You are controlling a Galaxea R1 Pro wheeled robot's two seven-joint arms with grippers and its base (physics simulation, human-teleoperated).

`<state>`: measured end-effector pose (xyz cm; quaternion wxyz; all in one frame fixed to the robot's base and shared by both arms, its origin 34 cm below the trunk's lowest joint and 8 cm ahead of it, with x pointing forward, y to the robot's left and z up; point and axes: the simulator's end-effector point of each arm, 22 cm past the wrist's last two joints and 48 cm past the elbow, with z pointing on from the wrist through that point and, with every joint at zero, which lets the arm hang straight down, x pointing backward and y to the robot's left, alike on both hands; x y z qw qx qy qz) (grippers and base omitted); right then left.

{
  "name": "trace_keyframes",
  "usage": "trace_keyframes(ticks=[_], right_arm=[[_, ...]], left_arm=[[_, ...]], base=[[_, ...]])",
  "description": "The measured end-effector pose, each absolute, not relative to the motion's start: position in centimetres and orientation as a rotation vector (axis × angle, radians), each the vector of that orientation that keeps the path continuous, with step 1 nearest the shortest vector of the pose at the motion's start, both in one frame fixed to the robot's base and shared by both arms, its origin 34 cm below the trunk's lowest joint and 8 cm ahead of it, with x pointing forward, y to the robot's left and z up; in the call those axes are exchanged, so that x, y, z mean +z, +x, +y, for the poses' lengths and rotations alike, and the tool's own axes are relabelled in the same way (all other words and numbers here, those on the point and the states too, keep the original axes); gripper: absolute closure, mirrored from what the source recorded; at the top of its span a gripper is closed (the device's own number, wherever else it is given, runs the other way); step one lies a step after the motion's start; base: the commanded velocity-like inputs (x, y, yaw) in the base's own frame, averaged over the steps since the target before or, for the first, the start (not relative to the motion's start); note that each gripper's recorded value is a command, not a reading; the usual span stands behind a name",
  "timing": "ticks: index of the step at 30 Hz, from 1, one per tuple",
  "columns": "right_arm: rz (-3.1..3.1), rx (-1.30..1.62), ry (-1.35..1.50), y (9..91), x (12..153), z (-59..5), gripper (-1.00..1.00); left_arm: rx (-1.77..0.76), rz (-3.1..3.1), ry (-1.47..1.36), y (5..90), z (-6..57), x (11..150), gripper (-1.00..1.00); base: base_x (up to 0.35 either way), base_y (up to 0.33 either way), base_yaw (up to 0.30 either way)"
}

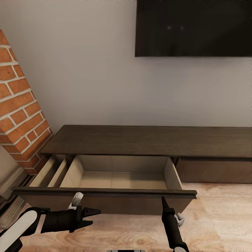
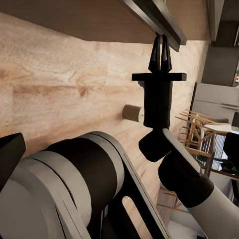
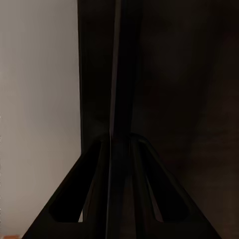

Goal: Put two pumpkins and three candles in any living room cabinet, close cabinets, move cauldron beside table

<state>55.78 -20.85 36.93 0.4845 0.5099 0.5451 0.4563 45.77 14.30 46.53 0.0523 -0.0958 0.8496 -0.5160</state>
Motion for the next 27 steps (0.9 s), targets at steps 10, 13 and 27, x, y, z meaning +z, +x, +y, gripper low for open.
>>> trace_keyframes(ticks=[10, 13, 27], right_arm=[[1.327, 1.111, 1.241, 55.77, 36.94, -20.85, 1.00], [1.327, 1.112, 1.242, 55.78, 36.93, -20.85, 1.00], [1.327, 1.112, 1.241, 55.77, 36.94, -20.84, 1.00]], left_arm=[[-1.569, 2.584, -0.291, 45.77, 14.31, 46.54, -1.00], [-1.569, 2.584, -0.292, 45.77, 14.30, 46.53, -1.00], [-1.569, 2.584, -0.291, 45.77, 14.32, 46.53, -1.00]], base=[[-0.041, 0.000, 0.000], [-0.105, 0.000, 0.000], [-0.061, 0.000, 0.000]])
